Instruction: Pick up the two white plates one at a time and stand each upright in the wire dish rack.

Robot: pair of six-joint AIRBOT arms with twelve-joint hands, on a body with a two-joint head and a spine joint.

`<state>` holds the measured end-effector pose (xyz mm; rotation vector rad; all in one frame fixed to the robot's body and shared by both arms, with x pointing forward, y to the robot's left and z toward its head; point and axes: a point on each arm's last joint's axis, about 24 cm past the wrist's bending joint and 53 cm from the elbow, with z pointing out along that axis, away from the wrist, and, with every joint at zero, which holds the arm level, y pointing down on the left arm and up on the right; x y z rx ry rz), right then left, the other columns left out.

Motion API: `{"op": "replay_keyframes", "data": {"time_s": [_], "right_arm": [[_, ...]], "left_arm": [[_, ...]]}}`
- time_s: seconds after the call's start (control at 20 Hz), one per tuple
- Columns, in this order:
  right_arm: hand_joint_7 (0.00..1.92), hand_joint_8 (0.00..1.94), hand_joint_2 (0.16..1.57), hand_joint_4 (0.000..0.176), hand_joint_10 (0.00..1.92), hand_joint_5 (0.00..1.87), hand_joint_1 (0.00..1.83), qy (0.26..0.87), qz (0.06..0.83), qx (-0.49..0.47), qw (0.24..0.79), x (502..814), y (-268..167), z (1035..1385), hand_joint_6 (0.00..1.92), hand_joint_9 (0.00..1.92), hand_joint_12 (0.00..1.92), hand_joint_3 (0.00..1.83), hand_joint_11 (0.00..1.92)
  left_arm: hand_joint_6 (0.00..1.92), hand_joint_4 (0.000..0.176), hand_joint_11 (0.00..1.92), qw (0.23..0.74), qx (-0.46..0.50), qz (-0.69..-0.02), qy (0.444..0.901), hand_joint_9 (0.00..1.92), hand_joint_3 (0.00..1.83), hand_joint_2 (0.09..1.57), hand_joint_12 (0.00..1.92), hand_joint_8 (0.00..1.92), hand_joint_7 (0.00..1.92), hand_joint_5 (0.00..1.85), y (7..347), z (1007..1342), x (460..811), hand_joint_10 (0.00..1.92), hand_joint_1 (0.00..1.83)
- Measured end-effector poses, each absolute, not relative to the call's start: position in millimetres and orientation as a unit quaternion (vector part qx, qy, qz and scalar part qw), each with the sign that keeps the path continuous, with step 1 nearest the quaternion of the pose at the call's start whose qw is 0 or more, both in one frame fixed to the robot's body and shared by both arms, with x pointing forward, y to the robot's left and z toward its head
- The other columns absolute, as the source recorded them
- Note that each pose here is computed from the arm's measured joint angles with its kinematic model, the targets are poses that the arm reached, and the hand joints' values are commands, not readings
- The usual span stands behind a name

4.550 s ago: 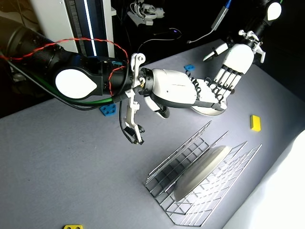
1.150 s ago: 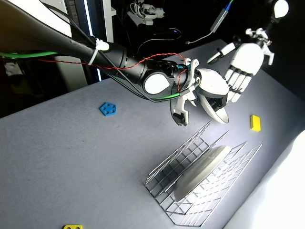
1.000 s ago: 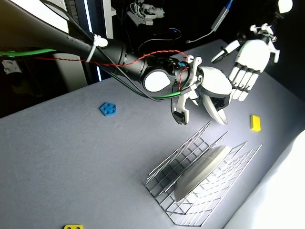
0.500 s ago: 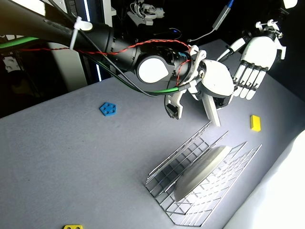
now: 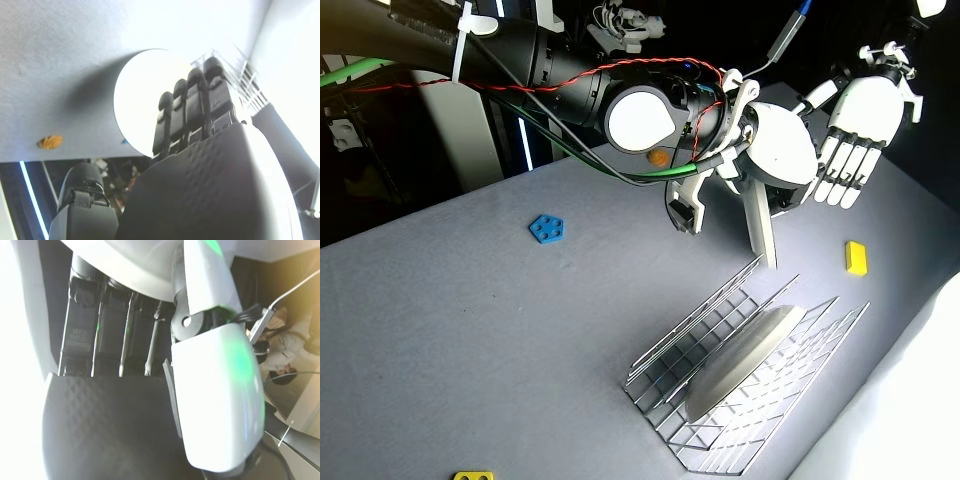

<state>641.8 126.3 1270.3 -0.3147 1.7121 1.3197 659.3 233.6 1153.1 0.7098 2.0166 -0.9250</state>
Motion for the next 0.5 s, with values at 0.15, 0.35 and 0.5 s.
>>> {"op": "replay_keyframes", "data": {"time_s": [0.15, 0.35, 0.5], "right_arm": [[1.11, 0.77, 1.07, 0.0, 0.99, 0.98, 1.39, 0.691, 0.543, -0.123, 0.461, 642, 127, 1281, 0.93, 1.03, 0.98, 0.0, 0.91], [1.08, 0.79, 1.08, 0.0, 1.02, 0.95, 1.38, 0.688, 0.564, -0.096, 0.446, 644, 127, 1297, 1.0, 1.01, 1.0, 0.0, 0.88], [1.09, 0.78, 1.08, 0.0, 1.01, 0.97, 1.38, 0.698, 0.583, -0.048, 0.414, 647, 125, 1302, 0.95, 1.02, 0.99, 0.0, 0.89]], "left_arm": [[0.0, 0.0, 0.0, 0.396, 0.279, -0.364, 0.796, 0.07, 0.0, 1.08, 0.17, 0.0, 0.09, 0.1, 234, 1153, 661, 0.0, 0.0], [0.0, 0.0, 0.0, 0.392, 0.279, -0.363, 0.798, 0.07, 0.0, 1.09, 0.14, 0.0, 0.09, 0.09, 235, 1149, 661, 0.0, 0.0], [0.0, 0.0, 0.0, 0.391, 0.277, -0.358, 0.801, 0.1, 0.0, 1.08, 0.24, 0.0, 0.13, 0.12, 238, 1147, 662, 0.0, 0.0]]}}
